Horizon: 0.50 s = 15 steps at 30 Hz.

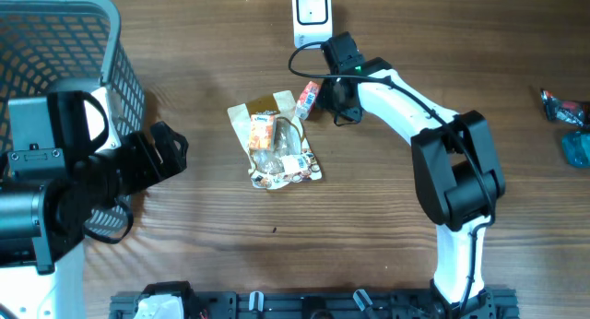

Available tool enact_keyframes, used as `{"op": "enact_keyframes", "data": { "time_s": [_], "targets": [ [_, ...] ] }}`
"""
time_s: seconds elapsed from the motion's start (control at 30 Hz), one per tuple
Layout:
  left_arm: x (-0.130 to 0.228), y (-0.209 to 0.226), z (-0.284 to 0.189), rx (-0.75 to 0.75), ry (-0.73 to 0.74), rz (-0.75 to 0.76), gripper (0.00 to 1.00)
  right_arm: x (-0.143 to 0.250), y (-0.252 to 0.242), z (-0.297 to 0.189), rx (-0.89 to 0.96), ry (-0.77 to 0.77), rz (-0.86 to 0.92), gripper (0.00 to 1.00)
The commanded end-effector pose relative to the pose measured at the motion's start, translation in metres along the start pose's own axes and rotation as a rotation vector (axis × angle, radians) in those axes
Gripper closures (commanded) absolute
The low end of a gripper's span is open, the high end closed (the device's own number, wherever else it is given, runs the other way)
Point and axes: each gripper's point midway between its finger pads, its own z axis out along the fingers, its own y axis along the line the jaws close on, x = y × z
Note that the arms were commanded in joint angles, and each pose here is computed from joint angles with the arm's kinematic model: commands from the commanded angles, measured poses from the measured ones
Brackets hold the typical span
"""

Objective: Scan the item barcode
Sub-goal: 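Reach the right gripper to the pile toward the orange tissue pack, then grasp the orange Kleenex tissue pack with the right gripper and lift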

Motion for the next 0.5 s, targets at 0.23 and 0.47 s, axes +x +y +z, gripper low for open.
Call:
{"op": "enact_keyframes", "data": {
  "time_s": [0.23,0.47],
  "targets": [
    [-0.002,-0.002,-0.001,0.003,-0.008,0.019,0.0,-0.024,0.055,-0.059,-0.235,-0.095,-0.078,0.53],
    [-0.002,-0.002,-0.001,0.003,-0.008,0.019,0.0,-0.007,0.049,-0.032,-0.185,-0.05,-0.013,0.56]
  ]
}}
